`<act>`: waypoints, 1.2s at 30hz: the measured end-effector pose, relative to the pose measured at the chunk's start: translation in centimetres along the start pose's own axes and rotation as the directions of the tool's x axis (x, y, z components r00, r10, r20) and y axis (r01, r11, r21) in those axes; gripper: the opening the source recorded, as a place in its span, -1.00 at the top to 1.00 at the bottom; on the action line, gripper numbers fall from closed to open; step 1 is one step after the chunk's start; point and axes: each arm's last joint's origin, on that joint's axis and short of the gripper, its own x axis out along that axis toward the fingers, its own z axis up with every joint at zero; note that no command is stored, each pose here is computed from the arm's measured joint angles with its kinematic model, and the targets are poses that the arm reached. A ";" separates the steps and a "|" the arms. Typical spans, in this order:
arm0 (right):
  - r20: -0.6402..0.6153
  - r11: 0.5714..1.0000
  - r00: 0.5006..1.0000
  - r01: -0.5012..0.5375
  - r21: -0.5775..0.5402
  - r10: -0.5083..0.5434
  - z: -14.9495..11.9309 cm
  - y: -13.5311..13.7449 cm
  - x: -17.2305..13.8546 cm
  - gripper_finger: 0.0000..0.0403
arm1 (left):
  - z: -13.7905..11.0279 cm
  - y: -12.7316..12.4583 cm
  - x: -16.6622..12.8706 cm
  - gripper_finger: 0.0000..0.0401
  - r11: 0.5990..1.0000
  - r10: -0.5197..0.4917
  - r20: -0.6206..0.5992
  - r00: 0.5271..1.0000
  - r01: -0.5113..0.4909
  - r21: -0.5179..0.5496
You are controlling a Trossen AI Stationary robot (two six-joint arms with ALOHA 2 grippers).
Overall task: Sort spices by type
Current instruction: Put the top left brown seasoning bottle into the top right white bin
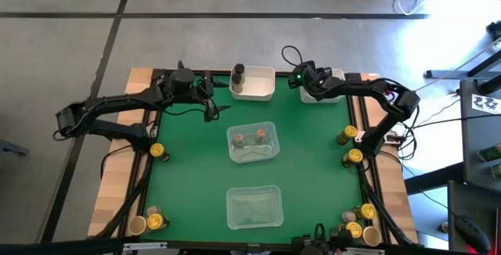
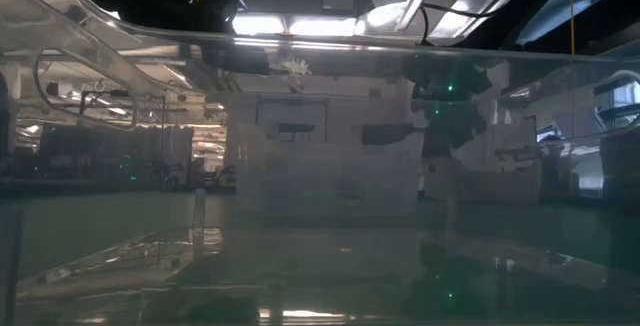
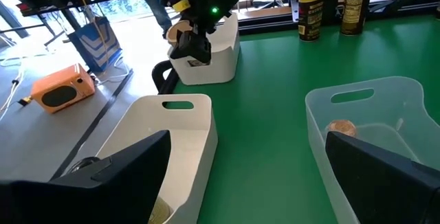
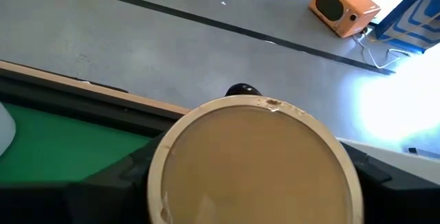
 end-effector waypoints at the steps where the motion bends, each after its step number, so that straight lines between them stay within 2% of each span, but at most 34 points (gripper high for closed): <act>1: -0.001 1.000 1.000 0.001 -0.001 -0.001 0.0 0.0 0.0 -0.34 | 0.0 0.0 0.0 -0.87 1.000 0.000 0.000 1.000 0.000 0.002; 18: 0.018 1.000 1.000 0.010 0.007 -0.010 0.2 0.0 0.0 -0.36 | 0.0 0.0 0.0 -0.87 1.000 0.001 0.004 1.000 -0.001 0.016; 29: 0.008 1.000 1.000 -0.004 -0.004 0.004 0.0 0.2 0.1 -0.76 | 0.0 0.0 0.0 -0.87 1.000 0.001 0.004 1.000 -0.001 0.013; 36: 0.007 0.999 1.000 -0.018 -0.050 0.018 0.2 0.2 0.0 -0.84 | 0.0 0.0 0.0 -0.87 1.000 0.001 0.004 1.000 -0.001 0.009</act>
